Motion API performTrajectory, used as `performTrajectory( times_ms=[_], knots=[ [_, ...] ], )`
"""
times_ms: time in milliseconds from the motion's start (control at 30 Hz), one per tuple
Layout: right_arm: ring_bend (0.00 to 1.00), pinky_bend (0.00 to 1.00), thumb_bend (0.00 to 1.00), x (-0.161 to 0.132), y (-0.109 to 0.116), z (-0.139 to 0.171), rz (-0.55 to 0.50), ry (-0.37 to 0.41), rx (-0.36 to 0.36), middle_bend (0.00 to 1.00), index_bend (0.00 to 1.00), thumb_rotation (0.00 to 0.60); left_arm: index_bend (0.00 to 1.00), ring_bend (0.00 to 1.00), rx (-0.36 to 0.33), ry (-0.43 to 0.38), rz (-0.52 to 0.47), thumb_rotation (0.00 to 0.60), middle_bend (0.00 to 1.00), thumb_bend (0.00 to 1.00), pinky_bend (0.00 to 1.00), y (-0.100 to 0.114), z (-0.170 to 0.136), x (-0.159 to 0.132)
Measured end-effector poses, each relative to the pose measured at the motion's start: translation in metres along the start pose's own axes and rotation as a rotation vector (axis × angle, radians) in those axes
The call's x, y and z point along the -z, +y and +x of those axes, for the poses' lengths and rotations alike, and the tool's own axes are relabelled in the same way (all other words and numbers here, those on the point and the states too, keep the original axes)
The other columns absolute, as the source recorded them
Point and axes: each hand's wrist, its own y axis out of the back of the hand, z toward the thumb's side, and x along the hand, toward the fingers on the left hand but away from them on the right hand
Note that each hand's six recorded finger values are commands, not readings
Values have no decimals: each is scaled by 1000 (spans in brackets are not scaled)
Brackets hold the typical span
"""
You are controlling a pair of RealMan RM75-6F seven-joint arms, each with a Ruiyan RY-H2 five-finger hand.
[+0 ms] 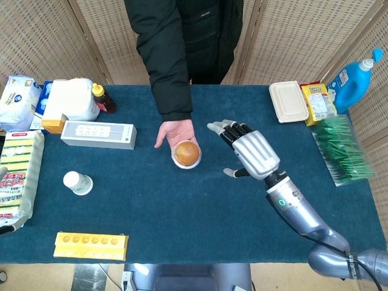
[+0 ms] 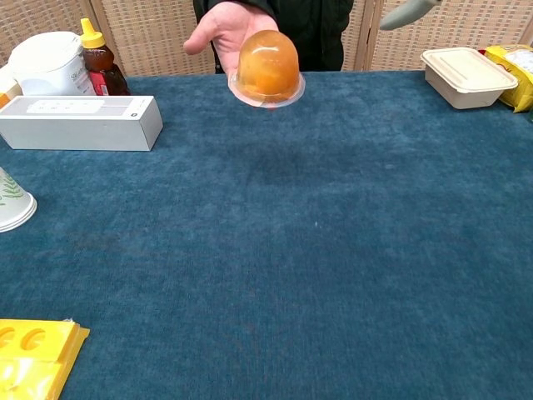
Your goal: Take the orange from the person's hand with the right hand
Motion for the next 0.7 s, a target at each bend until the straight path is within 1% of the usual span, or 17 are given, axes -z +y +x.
performTrajectory(
  times_ms=[333,467,600,700],
  knots=[
    [193,292,144,-29,-29,-45,21,2,-76,208,154,600,0,0,6,11,-1,600,0,89,39,-1,3,1],
    [199,295,146,-38,-41,-53,19,3,-98,218,178,600,0,0,7,15,-3,600,0,90,39,-1,5,2],
    [204,304,147,-41,-52,-58,14,-5,-116,222,179,600,0,0,8,16,-4,600,0,89,39,0,5,2],
    [216,335,156,-42,-58,-63,14,-15,-126,234,184,600,0,0,9,16,-5,600,0,90,39,0,5,3]
  ],
)
